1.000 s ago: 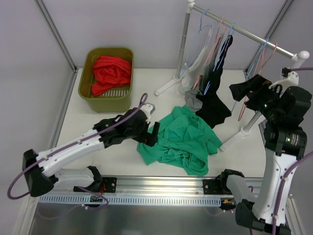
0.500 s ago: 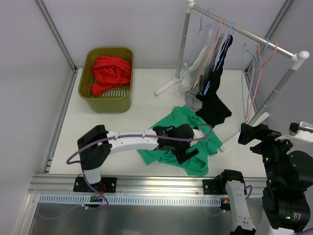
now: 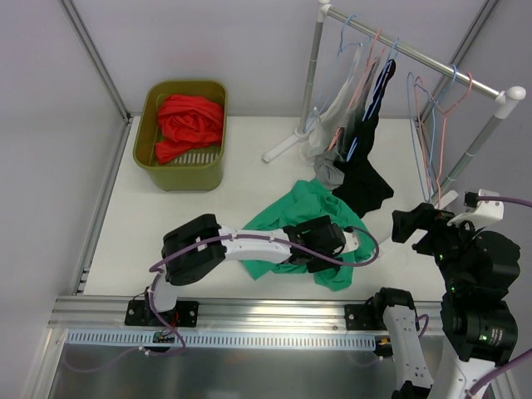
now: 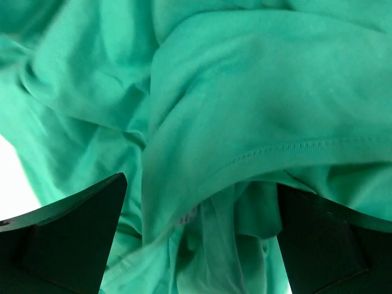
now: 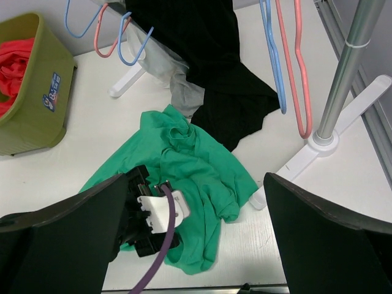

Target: Remove the tank top from the hanger

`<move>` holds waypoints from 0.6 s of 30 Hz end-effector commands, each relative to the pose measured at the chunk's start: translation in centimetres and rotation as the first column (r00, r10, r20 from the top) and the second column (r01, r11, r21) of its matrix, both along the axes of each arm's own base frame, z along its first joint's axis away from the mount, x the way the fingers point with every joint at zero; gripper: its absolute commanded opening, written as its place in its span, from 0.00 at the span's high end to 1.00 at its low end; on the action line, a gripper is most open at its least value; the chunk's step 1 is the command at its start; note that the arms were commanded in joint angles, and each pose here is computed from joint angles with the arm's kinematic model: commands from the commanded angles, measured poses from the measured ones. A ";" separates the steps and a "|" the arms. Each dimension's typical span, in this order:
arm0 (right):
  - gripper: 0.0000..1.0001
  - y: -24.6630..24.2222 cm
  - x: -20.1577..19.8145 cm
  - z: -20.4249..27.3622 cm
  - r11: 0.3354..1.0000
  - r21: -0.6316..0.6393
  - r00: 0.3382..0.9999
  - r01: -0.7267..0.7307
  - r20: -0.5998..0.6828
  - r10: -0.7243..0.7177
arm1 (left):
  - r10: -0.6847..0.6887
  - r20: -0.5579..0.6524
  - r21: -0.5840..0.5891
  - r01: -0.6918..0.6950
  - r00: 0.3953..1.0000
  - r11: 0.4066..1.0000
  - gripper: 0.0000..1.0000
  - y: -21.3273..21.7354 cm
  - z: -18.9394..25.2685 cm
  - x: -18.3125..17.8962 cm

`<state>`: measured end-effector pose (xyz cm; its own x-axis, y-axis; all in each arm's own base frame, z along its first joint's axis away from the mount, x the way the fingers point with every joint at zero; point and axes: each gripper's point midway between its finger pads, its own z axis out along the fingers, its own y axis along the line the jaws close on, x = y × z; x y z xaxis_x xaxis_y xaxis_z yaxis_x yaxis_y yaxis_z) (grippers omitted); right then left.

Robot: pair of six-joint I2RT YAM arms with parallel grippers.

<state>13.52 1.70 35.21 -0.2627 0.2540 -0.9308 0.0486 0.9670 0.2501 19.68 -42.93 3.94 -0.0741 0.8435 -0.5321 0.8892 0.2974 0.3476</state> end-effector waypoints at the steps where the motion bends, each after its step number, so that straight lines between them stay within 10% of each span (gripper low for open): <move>1: 0.00 0.3 0.3 1.1 0.999 -0.032 0.998 -0.036 0.046 0.038 | 0.023 0.197 0.052 -0.034 0.980 0.998 0.01 0.0 0.8 4.1; 11: 0.01 0.9 0.6 1.5 0.996 -0.036 0.995 -0.080 0.059 0.082 | 0.059 0.210 -0.053 -0.049 0.976 0.997 0.01 -0.3 3.4 7.4; 18: 0.01 1.8 1.1 1.4 0.991 -0.018 0.990 -0.131 0.059 0.132 | -0.037 -0.077 -0.179 0.023 0.996 0.984 0.01 -1.3 2.1 7.6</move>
<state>13.79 2.79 35.61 -0.2601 0.2244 -0.9391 -0.0326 0.9700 0.2408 27.49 -42.04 4.67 -0.0737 0.8126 -0.5781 0.8603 0.3451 0.3754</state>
